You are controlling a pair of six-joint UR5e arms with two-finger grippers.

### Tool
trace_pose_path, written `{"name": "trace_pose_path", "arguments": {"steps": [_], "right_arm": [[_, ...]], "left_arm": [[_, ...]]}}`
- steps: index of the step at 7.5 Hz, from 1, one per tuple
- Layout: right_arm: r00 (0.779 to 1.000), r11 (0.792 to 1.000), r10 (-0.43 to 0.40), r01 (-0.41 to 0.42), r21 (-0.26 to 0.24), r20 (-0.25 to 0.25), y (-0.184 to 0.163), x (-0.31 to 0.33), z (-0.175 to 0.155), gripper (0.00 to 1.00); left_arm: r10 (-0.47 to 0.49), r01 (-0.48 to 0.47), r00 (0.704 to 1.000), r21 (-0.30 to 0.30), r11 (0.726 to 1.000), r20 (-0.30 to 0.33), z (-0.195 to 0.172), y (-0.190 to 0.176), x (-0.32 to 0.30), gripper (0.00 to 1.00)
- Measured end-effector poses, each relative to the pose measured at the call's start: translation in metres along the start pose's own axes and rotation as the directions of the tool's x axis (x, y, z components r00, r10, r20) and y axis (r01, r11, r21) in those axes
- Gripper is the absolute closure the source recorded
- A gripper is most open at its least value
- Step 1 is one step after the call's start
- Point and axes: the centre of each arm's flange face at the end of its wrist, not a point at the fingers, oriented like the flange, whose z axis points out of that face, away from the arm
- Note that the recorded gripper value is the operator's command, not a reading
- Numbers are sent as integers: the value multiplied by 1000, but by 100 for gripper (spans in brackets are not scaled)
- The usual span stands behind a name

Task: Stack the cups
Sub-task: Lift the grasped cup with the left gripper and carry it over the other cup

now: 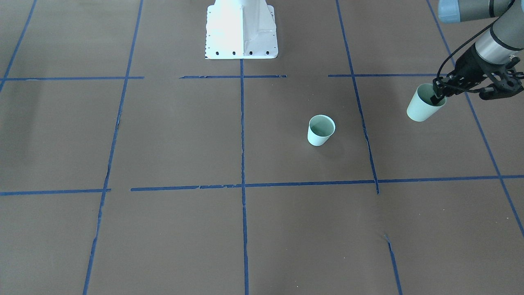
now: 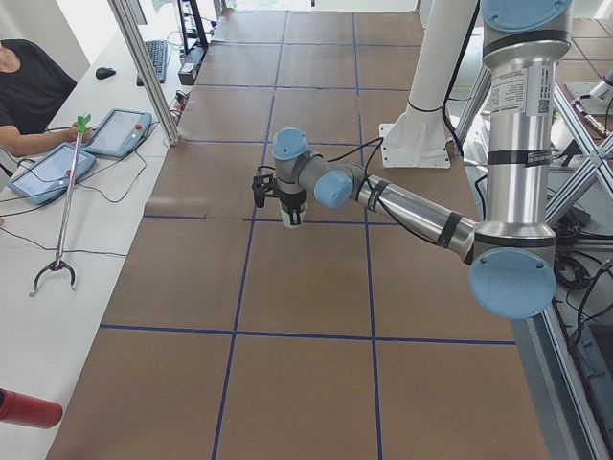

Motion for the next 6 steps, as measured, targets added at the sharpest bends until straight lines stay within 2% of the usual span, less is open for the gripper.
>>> {"name": "trace_pose_path", "arguments": {"steps": [2,4,6], "right_arm": [[1000,1000,0,0,0,0,0,0,0,0],[1000,1000,1,-1,-1,0,0,0,0,0],[1000,1000,1,-1,-1,0,0,0,0,0]], "left_arm": [[-63,64,998,-29,998,26,-32,-14,78,100],[-113,114,993,-85,990,20,-9,5,151,100],[-127,125,992,-120,985,-7,25,15,195,100]]}}
